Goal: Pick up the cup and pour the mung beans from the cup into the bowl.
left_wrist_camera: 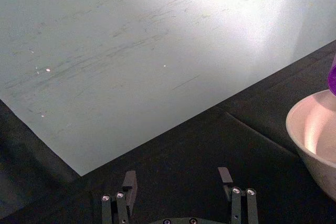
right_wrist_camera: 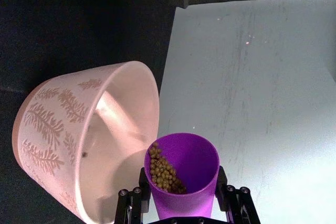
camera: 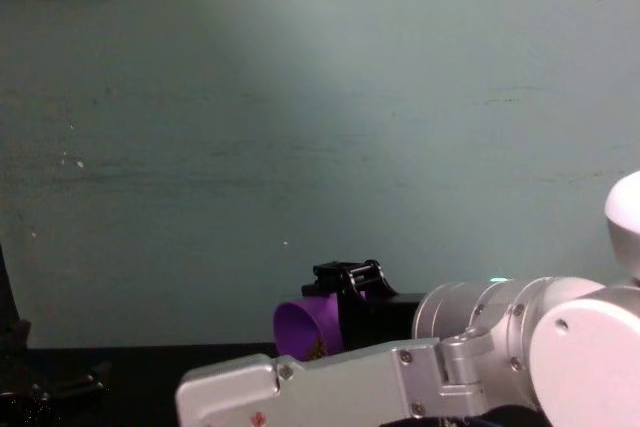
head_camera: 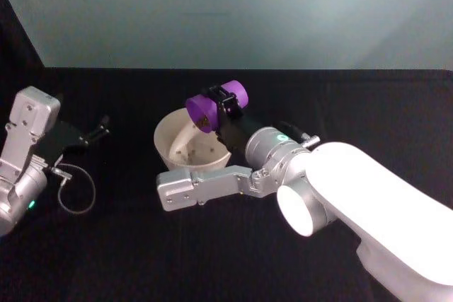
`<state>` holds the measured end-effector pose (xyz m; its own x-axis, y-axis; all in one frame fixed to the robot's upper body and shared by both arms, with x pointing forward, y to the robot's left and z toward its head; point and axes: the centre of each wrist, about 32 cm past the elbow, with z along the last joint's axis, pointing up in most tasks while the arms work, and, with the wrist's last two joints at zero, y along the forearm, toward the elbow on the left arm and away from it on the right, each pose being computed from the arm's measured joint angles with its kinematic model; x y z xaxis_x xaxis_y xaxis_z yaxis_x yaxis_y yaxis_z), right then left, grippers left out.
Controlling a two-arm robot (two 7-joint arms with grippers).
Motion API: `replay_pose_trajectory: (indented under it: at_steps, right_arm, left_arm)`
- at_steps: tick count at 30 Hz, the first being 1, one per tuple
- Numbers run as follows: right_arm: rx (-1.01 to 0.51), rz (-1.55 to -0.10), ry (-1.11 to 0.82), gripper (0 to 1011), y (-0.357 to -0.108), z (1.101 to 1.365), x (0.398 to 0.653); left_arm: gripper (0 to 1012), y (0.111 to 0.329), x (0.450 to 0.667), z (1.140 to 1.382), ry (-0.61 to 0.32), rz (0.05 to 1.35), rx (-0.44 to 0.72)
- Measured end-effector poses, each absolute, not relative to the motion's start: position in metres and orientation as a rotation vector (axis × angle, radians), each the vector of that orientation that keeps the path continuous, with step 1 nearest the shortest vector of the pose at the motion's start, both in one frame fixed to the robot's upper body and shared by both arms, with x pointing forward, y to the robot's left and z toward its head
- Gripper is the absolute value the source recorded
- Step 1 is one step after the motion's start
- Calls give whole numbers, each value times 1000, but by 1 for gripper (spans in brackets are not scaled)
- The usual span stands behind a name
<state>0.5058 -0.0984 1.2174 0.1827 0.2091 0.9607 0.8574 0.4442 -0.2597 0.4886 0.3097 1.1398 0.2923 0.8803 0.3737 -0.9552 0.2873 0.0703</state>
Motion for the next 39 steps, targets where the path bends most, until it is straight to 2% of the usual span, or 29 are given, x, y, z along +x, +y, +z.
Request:
replay_pose_trajectory:
  at_steps: [39]
  right_arm:
    - [-1074, -584, -1379, 723, -96, 1220, 501]
  left_arm:
    - [1000, 310, 489, 1140, -285, 1248, 305]
